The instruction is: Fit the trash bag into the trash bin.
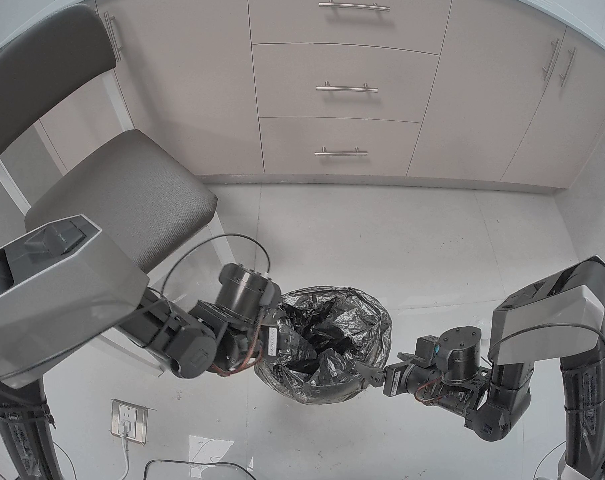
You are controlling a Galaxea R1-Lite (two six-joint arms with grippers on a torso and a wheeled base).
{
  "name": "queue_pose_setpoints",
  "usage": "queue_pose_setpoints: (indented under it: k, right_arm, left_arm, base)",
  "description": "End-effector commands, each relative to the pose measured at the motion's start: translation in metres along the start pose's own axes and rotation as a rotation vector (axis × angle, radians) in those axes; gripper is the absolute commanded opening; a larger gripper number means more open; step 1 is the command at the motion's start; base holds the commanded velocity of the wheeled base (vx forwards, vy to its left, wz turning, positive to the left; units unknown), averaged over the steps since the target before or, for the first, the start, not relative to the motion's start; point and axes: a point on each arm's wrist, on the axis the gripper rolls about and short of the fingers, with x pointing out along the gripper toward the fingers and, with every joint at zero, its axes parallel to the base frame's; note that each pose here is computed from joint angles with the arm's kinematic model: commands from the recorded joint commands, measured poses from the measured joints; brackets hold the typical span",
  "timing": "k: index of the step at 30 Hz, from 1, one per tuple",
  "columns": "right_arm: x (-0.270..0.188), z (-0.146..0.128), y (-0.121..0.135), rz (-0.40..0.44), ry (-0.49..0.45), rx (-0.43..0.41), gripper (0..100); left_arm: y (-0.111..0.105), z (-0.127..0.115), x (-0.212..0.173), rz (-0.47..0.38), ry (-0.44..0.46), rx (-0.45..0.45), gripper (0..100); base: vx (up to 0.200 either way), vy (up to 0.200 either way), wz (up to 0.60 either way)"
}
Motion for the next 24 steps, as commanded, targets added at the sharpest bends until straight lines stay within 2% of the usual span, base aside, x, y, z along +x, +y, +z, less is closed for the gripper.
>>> queue_pose_setpoints:
  k: [1,5,12,16,24]
  right_arm:
    - [0.001,-0.012,-0.003,-0.003,0.036,0.013,100]
    - [0.002,-0.013,-0.003,-0.003,0.037,0.013,100]
    - [0.002,-0.012,-0.004,-0.008,0.032,0.016,100]
    - [0.003,-0.01,-0.005,-0.01,0.026,0.018,100]
    - [0.002,-0.005,-0.009,-0.02,0.01,0.025,100]
  left_arm:
    - [-0.037,-0.023,0.0,-0.056,0.038,0.065,100]
    - [-0.049,-0.025,0.013,-0.051,0.029,0.084,100]
    - [-0.057,-0.034,0.021,-0.039,0.051,0.117,100]
    - [-0.06,-0.045,0.016,-0.03,0.087,0.185,100]
    - [-0.076,-0.064,0.017,-0.033,0.097,0.269,100]
  base:
    - [0.0,0.0,0.0]
    - [0.0,0.0,0.0]
    - [0.0,0.0,0.0]
    - [0.0,0.0,0.0]
    - [0.0,0.0,0.0]
